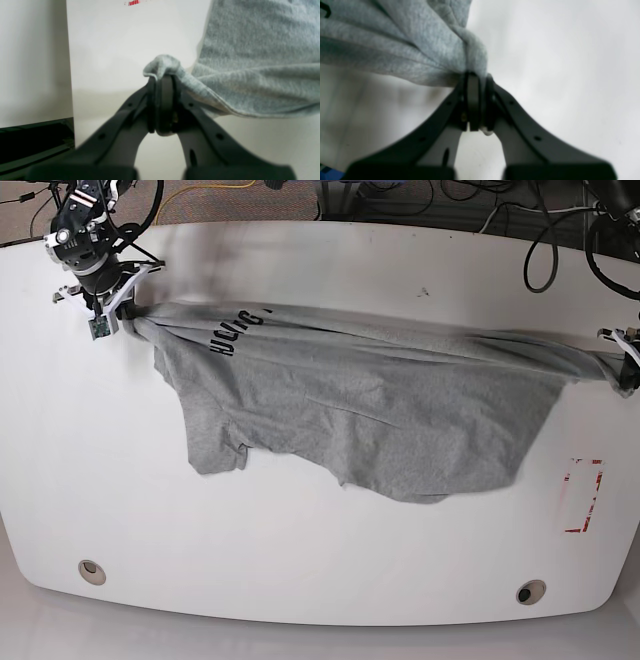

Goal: Layout the t-shirt on the table in an organized manner, then fold the t-shirt properly
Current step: 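Lay the stretched shirt flat on the table and open the right gripper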

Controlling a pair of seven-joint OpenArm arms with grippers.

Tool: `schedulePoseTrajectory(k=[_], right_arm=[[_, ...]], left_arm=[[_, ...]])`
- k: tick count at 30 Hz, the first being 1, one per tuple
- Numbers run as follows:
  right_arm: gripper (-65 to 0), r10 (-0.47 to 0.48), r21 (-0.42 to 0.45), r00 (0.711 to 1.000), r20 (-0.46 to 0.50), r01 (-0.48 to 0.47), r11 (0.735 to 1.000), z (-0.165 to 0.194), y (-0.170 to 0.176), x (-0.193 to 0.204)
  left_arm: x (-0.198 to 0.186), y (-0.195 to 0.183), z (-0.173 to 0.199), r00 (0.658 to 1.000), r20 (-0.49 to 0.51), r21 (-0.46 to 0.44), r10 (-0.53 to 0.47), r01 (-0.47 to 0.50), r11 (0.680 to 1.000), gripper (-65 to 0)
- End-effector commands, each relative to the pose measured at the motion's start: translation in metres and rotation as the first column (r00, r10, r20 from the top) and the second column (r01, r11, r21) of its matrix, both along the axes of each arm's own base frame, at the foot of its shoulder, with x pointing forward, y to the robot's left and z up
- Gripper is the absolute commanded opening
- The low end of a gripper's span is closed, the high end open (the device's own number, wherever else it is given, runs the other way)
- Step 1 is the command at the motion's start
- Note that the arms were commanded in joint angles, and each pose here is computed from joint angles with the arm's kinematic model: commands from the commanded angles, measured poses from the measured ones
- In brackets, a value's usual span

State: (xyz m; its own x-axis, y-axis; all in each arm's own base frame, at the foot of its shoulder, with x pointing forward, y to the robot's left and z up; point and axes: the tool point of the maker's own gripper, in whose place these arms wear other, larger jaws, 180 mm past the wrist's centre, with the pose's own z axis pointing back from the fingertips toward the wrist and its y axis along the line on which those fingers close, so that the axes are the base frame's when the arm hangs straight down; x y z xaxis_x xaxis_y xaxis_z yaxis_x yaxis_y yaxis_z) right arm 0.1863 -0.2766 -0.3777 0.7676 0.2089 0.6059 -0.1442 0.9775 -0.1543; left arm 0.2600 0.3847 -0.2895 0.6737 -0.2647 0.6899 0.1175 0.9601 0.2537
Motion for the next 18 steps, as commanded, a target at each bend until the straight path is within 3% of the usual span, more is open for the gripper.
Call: schedulePoseTrajectory(k=[1,18], right_arm=[[-65.0,0.003,-0.018,1.0,0.028,-0.002,1.0,0.0088,-0.0046,0.005],[-65.0,0.008,-0.021,1.0,0.03,-0.007,1.0,0.01,-0.0034,0.005]], left_arm=[[0.005,0.0088,0.0174,0.999,0.039,0.034,0.004,-0.005,0.999,-64.4],[0.008,0.0075,0.0203,0.999,0.048,0.037,-0.001,-0.001,0.999,-64.4]])
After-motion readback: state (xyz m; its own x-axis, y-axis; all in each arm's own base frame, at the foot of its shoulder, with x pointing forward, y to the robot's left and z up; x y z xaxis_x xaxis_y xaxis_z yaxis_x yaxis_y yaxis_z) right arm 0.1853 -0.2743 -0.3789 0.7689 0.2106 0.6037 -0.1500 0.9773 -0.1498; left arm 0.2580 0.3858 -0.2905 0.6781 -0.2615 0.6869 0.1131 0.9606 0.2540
